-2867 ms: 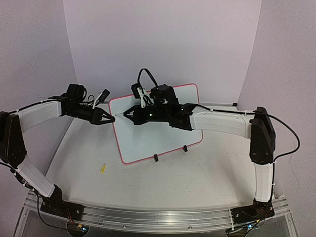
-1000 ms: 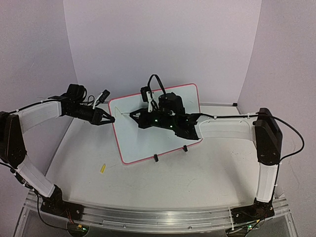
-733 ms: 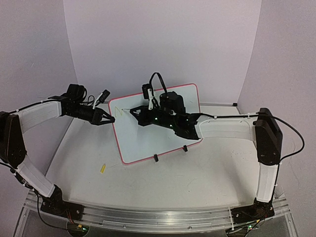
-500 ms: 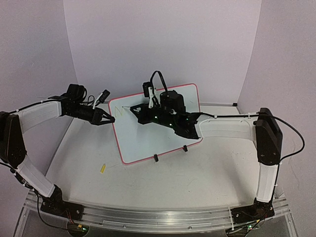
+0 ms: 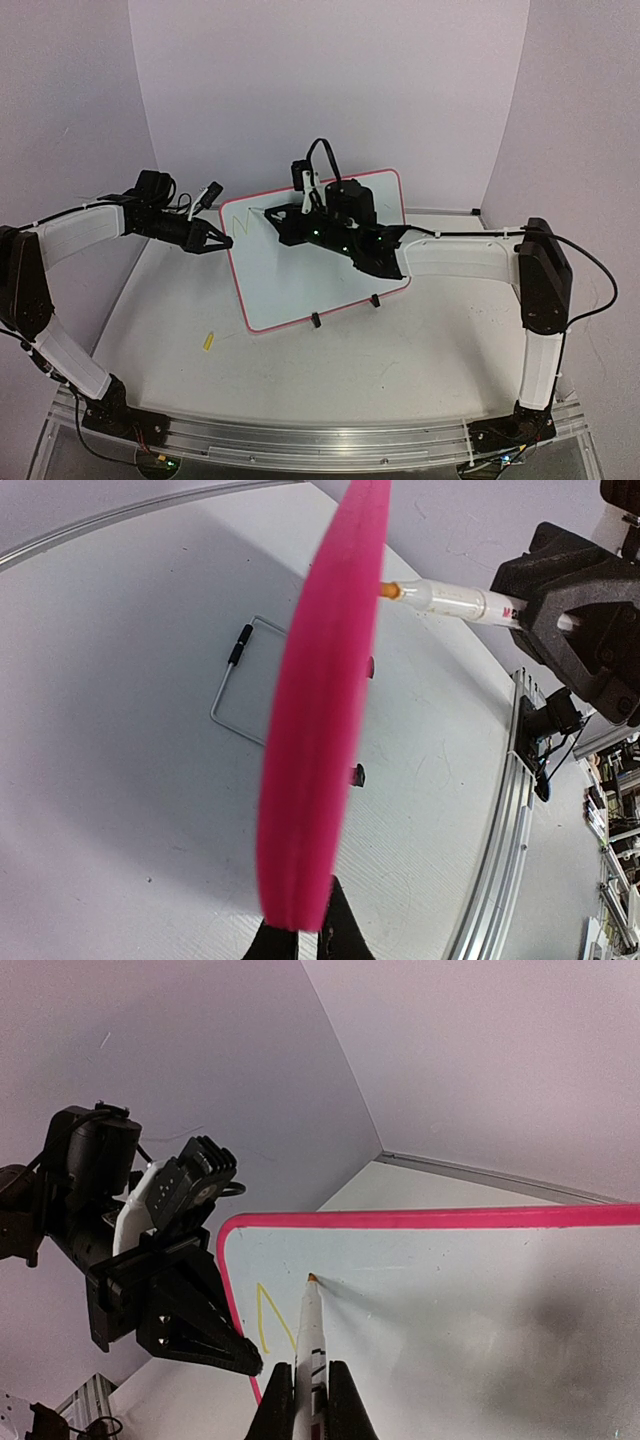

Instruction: Write a sentence on the whiteboard

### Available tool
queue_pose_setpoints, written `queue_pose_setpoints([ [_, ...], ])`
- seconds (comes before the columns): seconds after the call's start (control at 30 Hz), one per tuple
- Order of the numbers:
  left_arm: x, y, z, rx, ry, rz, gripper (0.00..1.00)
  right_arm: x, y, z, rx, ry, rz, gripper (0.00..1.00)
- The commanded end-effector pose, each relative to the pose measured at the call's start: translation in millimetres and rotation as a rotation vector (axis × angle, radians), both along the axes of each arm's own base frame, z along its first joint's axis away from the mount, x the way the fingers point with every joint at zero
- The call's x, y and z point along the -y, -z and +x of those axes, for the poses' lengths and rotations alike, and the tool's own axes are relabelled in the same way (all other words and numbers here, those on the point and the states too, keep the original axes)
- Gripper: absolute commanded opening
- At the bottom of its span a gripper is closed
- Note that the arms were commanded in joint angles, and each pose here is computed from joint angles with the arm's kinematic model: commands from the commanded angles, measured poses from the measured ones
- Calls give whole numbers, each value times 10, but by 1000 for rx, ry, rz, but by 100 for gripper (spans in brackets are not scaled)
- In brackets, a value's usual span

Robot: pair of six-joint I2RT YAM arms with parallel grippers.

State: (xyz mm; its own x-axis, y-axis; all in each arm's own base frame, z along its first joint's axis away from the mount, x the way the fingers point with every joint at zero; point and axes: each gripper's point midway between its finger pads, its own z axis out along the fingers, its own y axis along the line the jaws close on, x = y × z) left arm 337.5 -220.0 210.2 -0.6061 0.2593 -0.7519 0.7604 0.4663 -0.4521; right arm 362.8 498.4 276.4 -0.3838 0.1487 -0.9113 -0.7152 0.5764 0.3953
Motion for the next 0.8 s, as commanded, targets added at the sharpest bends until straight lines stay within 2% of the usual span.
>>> queue_pose_setpoints([
  [0.0,-38,50,15,16,-25,44,0,91,-39,43,4,29,13,0],
  [0.33,-43,52,18,17,-28,46,0,181,276,-41,-60,26,-24,0],
  [0.77,-45,56,17,15,-28,47,0,220,341,-116,-78,10,-25,0],
])
